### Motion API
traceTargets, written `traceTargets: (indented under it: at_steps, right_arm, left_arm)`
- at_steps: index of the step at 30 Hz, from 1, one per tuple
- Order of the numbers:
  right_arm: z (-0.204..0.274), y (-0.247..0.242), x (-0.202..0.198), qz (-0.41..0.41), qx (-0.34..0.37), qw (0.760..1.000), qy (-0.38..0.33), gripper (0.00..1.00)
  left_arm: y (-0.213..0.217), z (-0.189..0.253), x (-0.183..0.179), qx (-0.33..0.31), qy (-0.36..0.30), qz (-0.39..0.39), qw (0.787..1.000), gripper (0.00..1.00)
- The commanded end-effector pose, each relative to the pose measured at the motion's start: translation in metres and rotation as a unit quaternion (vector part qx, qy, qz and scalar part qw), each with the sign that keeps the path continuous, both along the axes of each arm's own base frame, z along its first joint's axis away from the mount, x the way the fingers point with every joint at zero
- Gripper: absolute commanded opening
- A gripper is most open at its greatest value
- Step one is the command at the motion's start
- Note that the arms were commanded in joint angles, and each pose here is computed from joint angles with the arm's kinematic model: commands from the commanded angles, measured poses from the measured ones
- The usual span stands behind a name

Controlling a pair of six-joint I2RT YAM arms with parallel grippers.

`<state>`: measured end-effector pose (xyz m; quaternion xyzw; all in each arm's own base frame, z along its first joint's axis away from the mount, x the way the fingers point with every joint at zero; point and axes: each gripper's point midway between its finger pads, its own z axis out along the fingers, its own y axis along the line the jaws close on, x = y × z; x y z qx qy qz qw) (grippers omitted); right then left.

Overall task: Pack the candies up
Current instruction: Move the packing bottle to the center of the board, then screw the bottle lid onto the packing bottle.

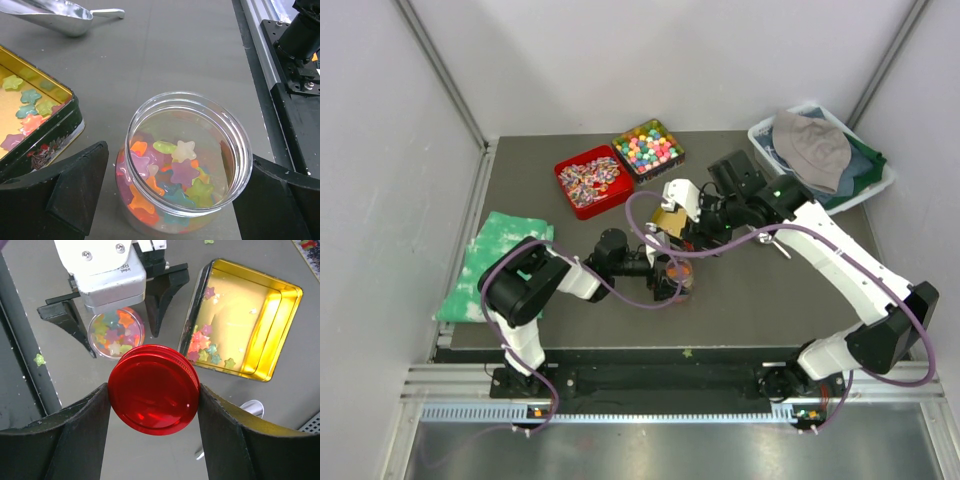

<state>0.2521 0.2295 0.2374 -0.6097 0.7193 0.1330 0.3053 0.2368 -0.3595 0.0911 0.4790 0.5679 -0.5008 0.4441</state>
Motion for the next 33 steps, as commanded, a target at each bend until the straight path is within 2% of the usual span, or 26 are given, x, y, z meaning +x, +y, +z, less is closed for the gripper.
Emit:
traceTargets:
  at_steps: [1, 14, 26, 33]
  right_arm:
    - [0.012, 0.0, -0.006, 0.016, 0.014, 1.0, -0.008, 0.55]
    - [-0.008, 0.01, -0.031, 0.072, -0.001, 0.996, 0.05, 0.54]
    - [-0.038, 0.031, -0.035, 0.096, -0.008, 0.991, 0.092, 0.54]
    - [-0.051, 0.037, -0.039, 0.108, -0.017, 0.989, 0.101, 0.53]
  left_arm:
    - [-0.001, 0.015, 0.002, -0.019, -0.031, 0.0, 0.999, 0.99]
    - [0.016, 0.02, -0.018, -0.03, -0.069, -0.004, 0.997, 0.99]
    - [0.022, -0.012, -0.009, -0.038, -0.07, 0.048, 0.996, 0.99]
    - [0.026, -0.015, -0.006, -0.053, -0.087, 0.066, 0.993, 0.99]
